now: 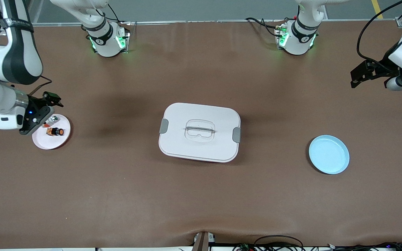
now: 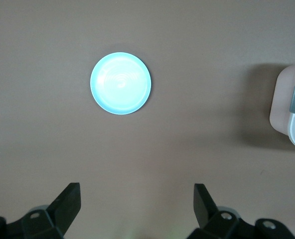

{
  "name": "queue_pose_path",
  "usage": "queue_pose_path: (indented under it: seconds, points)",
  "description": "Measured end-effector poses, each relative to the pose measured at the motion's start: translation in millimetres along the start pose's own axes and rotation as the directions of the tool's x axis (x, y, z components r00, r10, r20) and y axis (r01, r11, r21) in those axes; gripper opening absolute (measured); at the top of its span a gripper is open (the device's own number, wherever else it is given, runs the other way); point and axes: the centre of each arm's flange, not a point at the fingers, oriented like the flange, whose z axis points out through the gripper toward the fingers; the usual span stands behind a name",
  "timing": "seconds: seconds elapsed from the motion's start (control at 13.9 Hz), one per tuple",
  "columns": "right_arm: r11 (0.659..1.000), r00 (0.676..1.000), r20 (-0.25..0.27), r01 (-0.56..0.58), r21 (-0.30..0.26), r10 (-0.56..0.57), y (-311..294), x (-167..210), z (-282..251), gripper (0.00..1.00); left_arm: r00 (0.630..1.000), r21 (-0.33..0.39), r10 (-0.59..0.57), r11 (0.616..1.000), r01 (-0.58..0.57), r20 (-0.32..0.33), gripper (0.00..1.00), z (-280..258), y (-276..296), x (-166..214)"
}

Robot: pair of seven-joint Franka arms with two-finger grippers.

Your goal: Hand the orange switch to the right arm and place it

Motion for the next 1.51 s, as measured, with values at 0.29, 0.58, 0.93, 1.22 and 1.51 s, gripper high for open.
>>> queue_pose_path:
  seconds: [0.29,0.58,0.93,1.22,1.51]
  points:
    - [0.985,0.984,0.04,-0.172,0.016,0.171,-22.4,16.0,-25.8,1.0,1.0,0.0,0.0,1.0,0.0,0.0,1.0,0.1,-0.3,0.0]
    - [0.936,0.935,0.057,-0.351,-0.007,0.351,-55.9,42.1,-50.9,1.0,1.0,0.0,-0.001,1.0,0.001,0.001,1.0,0.5,-0.6,0.2]
    - [0.881,0.881,0.013,-0.472,-0.031,0.472,-64.7,45.7,-98.4,1.0,1.0,0.0,-0.001,1.0,0.001,0.002,1.0,0.9,-0.5,0.4]
    - [0.835,0.835,-0.068,-0.549,-0.04,0.546,-61.8,41.8,-138.6,1.0,1.0,0.0,0.0,1.0,0.0,0.002,1.0,0.8,0.0,0.3]
    - [0.806,0.804,-0.113,-0.591,-0.038,0.584,-55.1,26.2,-173.4,1.0,1.0,0.0,0.005,1.0,-0.005,0.001,1.0,0.5,2.4,0.1]
